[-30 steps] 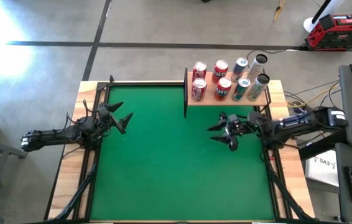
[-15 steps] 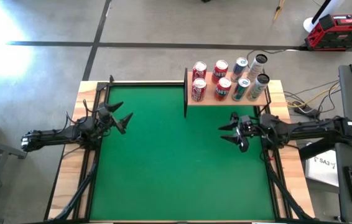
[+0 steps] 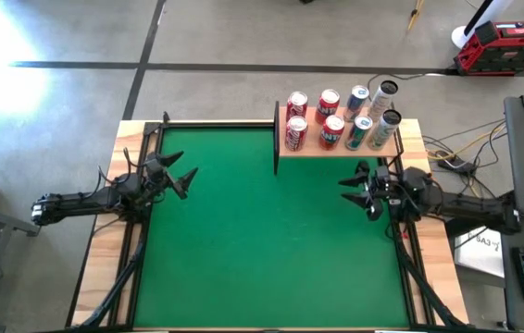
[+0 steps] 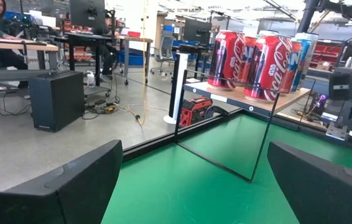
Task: Place canned beverage on shelf
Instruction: Return to Home Position
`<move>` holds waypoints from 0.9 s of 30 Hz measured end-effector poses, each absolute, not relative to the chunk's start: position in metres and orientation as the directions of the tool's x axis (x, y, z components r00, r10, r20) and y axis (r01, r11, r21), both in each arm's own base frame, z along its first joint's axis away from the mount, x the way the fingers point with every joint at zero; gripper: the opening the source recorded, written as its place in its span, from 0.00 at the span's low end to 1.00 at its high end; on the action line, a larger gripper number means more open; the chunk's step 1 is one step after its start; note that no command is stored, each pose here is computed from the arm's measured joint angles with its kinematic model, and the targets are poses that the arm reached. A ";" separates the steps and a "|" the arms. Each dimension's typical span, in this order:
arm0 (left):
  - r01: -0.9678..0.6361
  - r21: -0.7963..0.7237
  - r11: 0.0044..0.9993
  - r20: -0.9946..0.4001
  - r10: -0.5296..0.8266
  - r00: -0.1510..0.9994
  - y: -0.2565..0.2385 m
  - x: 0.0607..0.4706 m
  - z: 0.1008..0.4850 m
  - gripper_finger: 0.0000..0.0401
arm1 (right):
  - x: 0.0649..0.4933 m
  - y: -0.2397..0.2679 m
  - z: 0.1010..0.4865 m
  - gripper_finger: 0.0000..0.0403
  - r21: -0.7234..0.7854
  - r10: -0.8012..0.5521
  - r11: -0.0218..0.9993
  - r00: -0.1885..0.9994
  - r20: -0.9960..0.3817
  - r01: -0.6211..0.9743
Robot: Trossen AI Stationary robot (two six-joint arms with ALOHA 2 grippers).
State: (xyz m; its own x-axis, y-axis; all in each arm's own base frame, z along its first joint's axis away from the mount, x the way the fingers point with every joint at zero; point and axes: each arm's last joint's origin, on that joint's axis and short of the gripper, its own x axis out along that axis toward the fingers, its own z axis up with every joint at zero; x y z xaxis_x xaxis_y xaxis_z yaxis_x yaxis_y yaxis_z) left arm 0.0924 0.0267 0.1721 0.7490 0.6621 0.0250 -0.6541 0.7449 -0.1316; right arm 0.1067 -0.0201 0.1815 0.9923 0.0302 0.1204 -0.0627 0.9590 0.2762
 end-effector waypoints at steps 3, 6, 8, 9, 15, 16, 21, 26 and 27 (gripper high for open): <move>-0.654 -0.131 0.745 0.025 0.662 0.749 0.027 0.092 0.172 0.96 | 0.103 -0.021 0.181 0.51 0.186 0.065 0.979 0.991 0.115 -0.085; -0.654 -0.131 0.745 0.025 0.662 0.749 0.027 0.092 0.172 0.96 | 0.099 -0.021 0.182 0.51 0.086 0.115 0.988 0.985 0.128 -0.126; -0.654 -0.131 0.745 0.025 0.662 0.749 0.027 0.092 0.172 0.96 | 0.097 -0.019 0.182 0.51 0.069 0.138 0.987 0.982 0.131 -0.148; -0.654 -0.131 0.745 0.024 0.662 0.749 0.027 0.092 0.172 0.96 | 0.095 -0.019 0.181 0.51 0.067 0.149 0.985 0.980 0.131 -0.158; -0.655 -0.131 0.744 0.024 0.663 0.749 0.027 0.092 0.172 0.96 | 0.092 -0.017 0.177 0.51 0.049 0.227 0.971 0.969 0.096 -0.233; -0.655 -0.130 0.744 0.023 0.663 0.749 0.027 0.092 0.172 0.96 | 0.091 -0.017 0.177 0.51 0.047 0.230 0.971 0.968 0.096 -0.236; -0.655 -0.130 0.745 0.022 0.662 0.749 0.027 0.092 0.172 0.96 | 0.091 -0.016 0.175 0.51 0.061 0.273 0.959 0.959 0.074 -0.277; -0.654 -0.130 0.745 0.023 0.662 0.749 0.027 0.092 0.172 0.96 | 0.090 -0.020 0.174 0.51 0.056 0.230 0.971 0.971 0.070 -0.234; -0.655 -0.130 0.744 0.023 0.663 0.749 0.027 0.092 0.172 0.96 | 0.090 -0.021 0.174 0.51 0.061 0.219 0.973 0.973 0.069 -0.224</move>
State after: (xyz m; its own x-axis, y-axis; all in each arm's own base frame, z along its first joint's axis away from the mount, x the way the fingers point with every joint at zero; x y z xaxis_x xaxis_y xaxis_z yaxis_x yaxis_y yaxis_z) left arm 0.0924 0.0268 0.1719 0.7486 0.6627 0.0231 -0.6549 0.7444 -0.1303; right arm 0.0902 -0.0210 0.1744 0.9732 0.2193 0.0695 -0.2236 0.9728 0.0609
